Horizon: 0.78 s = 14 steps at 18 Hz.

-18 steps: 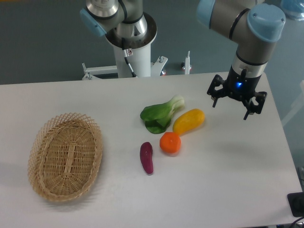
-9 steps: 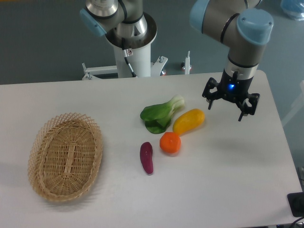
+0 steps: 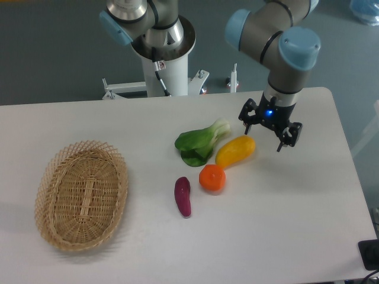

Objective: Pick up the mango from the table
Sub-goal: 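Move the open gripper over the yellow mango and lower onto it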

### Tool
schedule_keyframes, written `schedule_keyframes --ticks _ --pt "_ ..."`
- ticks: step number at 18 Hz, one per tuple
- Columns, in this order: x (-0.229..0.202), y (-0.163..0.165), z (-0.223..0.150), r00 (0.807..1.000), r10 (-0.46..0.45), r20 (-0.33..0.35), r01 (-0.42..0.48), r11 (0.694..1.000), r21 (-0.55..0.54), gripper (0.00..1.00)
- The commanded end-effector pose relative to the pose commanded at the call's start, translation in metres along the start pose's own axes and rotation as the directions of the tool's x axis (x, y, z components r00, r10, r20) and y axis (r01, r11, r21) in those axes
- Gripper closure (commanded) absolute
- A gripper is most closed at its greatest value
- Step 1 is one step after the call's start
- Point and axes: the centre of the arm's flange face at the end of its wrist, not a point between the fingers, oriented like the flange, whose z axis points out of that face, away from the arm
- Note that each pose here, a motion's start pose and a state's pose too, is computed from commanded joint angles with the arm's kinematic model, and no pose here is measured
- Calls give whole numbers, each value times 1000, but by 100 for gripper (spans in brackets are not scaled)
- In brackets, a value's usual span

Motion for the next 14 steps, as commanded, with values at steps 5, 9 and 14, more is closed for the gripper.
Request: schedule_keyframes --ticks 5,9,14 --pt "12 7 37 997 71 -4 -71 997 -33 0" --pt "16 10 52 996 86 -8 -86 991 -101 0" --pt "28 4 69 994 106 -6 -106 989 -101 0"
